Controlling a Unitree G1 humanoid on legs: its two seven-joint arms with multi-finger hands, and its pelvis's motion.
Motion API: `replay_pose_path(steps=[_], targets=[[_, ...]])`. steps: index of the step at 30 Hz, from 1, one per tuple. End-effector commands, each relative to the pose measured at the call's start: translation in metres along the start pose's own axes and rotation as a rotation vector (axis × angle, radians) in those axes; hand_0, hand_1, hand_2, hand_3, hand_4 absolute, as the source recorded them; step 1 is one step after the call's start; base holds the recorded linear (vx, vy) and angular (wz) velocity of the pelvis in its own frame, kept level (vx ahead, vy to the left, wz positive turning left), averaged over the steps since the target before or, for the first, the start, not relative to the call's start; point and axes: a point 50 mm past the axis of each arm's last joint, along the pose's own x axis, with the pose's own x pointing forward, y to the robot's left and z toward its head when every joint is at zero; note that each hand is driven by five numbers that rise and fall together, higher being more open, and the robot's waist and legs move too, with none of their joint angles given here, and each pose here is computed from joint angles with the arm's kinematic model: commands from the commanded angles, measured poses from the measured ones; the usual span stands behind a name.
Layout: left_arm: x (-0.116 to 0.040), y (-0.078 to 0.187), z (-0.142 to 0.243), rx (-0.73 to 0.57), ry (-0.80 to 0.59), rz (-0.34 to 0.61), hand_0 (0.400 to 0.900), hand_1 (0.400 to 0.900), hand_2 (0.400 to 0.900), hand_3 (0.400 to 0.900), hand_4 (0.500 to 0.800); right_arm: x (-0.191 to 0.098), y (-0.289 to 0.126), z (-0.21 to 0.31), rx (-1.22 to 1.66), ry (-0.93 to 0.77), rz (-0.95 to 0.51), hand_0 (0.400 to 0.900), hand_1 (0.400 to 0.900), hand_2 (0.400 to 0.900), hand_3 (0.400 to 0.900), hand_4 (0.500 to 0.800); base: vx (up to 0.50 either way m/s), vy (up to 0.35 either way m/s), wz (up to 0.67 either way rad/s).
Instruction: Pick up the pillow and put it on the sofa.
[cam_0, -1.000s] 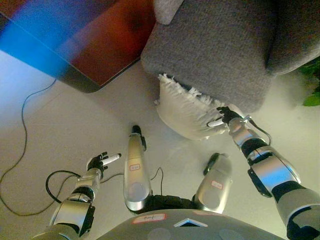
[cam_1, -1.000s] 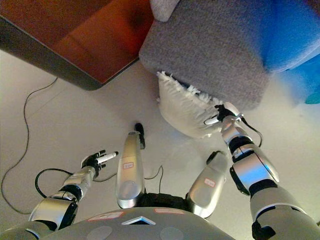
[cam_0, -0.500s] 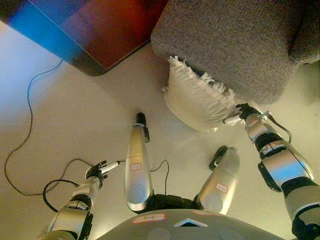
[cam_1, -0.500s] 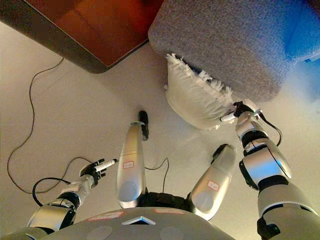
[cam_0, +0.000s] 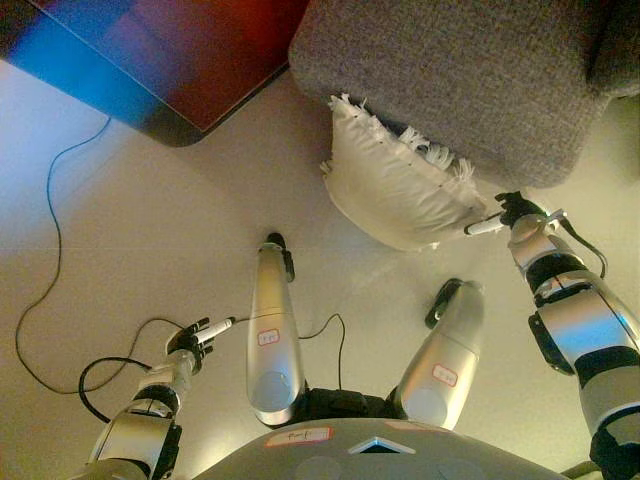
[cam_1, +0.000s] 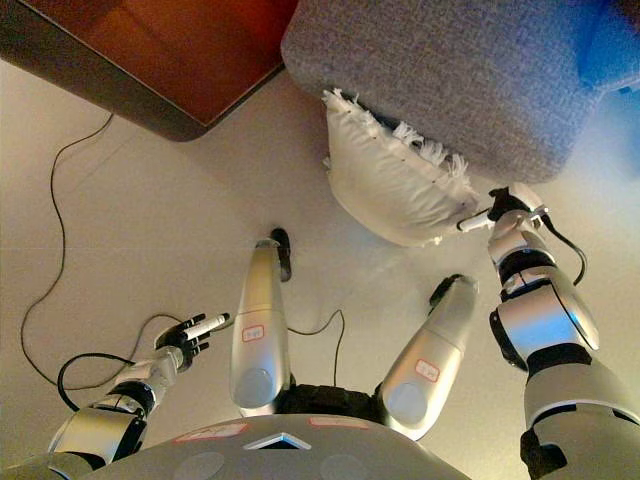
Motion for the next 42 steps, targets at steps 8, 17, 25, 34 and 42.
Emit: replay_pose_path(steps=[8, 17, 25, 34, 42], targets=[[-0.004, 0.033, -0.008, 0.012, 0.026, 0.064, 0.9, 0.9, 0.9, 0.9, 0.8, -0.01, -0.098, 0.044, 0.105, -0.096, -0.207, 0.9, 0.9, 0.9, 0.9, 0.8, -0.008, 0.045, 0.0], [-0.006, 0.037, -0.017, -0.019, 0.036, 0.045, 0.9, 0.9, 0.9, 0.9, 0.8, -0.023, -0.127, 0.075, 0.126, -0.189, -0.188, 0.9, 0.9, 0.9, 0.9, 0.8, 0.001, 0.026, 0.02], [-0.008, 0.04, -0.021, -0.043, 0.018, 0.03, 0.9, 0.9, 0.9, 0.9, 0.8, -0.041, -0.135, 0.121, 0.181, -0.379, -0.067, 0.9, 0.9, 0.9, 0.9, 0.8, -0.023, 0.044, -0.04], [-0.012, 0.045, -0.034, -0.06, 0.0, 0.005, 0.9, 0.9, 0.9, 0.9, 0.8, -0.059, -0.128, 0.158, 0.261, -0.625, 0.128, 0.4, 0.4, 0.4, 0.4, 0.5, -0.033, 0.007, -0.03], [-0.015, 0.044, -0.045, -0.071, -0.005, -0.007, 0.9, 0.9, 0.9, 0.9, 0.8, -0.059, -0.131, 0.158, 0.266, -0.664, 0.055, 0.4, 0.4, 0.4, 0.4, 0.5, -0.025, 0.004, -0.03]])
